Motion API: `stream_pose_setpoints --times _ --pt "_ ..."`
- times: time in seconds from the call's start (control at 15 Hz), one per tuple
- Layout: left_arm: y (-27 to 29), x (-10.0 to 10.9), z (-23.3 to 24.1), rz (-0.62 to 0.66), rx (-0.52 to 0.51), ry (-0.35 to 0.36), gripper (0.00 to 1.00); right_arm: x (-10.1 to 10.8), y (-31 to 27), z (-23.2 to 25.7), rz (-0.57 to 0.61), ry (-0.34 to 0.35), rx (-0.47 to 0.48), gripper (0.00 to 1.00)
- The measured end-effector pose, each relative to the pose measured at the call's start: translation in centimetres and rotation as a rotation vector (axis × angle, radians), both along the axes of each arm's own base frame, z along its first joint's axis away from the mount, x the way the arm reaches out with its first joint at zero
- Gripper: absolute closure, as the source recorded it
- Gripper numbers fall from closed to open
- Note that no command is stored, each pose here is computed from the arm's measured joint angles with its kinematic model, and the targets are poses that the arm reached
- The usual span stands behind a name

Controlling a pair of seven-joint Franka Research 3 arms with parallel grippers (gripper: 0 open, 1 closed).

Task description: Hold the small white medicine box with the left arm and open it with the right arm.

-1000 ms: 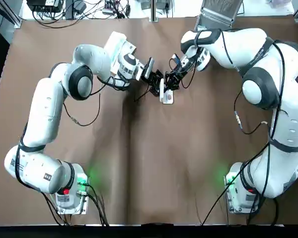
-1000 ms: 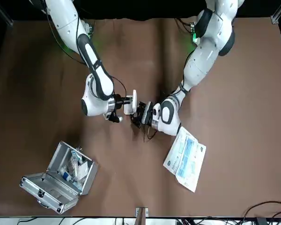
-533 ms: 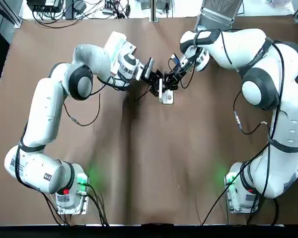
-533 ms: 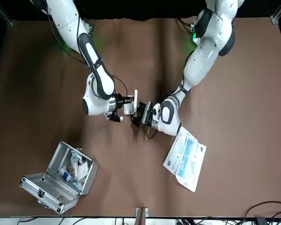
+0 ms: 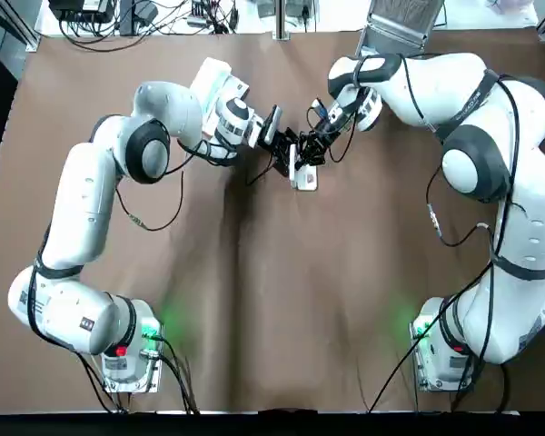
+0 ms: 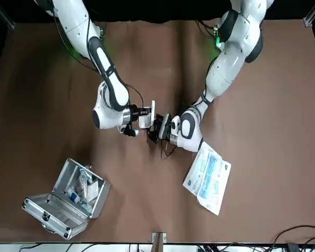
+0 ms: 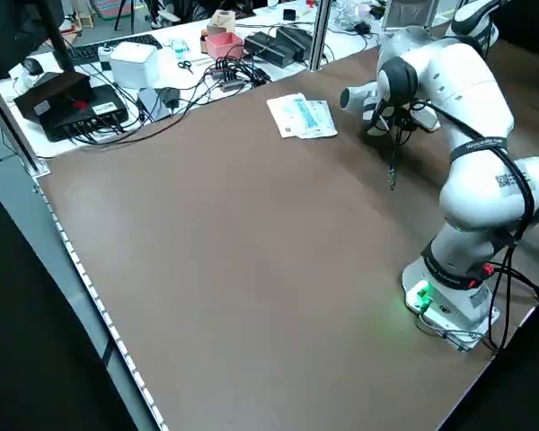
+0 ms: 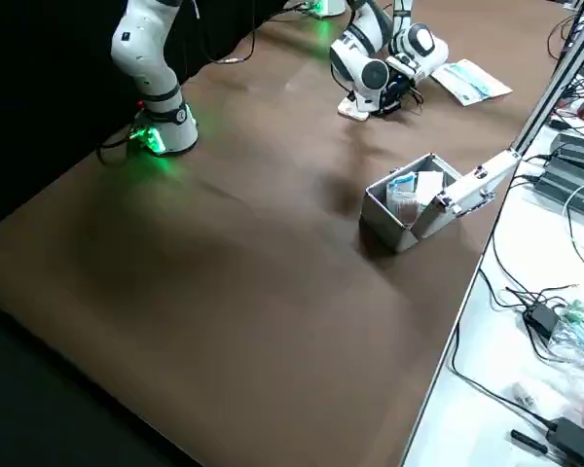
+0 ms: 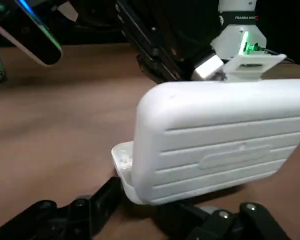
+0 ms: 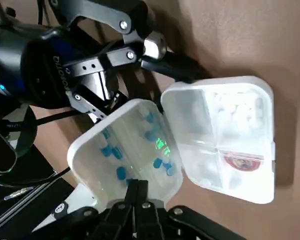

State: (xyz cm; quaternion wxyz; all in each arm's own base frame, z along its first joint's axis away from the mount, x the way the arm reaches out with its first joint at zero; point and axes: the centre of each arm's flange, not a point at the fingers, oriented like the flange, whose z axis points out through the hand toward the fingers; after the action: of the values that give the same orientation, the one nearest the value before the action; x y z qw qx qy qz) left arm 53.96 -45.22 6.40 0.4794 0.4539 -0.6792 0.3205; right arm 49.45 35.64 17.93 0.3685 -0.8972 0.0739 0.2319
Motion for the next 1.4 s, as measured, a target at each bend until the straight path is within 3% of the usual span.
stream_pose_setpoints --times 0.47,0.67,0.87,1.0,1.07,1.4 --pt "0.1 0.0 0.0 0.001 -0.001 0.001 0.54 0.0 0.1 0.0 0.002 -0.001 0.001 0.99" --pt "0.7 0.5 0.0 0.012 -0.002 0.003 0.45 0.0 0.2 0.1 0.001 -0.001 0.003 0.99" --pt "3.4 2.7 0.2 0.052 -0.015 0.012 0.19 -0.1 0.7 0.3 0.001 -0.001 0.010 0.99" --pt "4.8 3.9 0.6 0.068 -0.030 0.014 0.14 -0.2 1.0 0.4 0.001 0.000 0.013 0.99" --pt "5.2 4.5 1.2 0.075 -0.034 0.008 0.01 -0.3 1.1 0.4 0.002 -0.001 0.015 0.99" --pt "6.5 6.3 4.5 0.022 0.028 -0.025 0.01 -0.4 1.6 0.2 -0.001 -0.015 0.003 0.99"
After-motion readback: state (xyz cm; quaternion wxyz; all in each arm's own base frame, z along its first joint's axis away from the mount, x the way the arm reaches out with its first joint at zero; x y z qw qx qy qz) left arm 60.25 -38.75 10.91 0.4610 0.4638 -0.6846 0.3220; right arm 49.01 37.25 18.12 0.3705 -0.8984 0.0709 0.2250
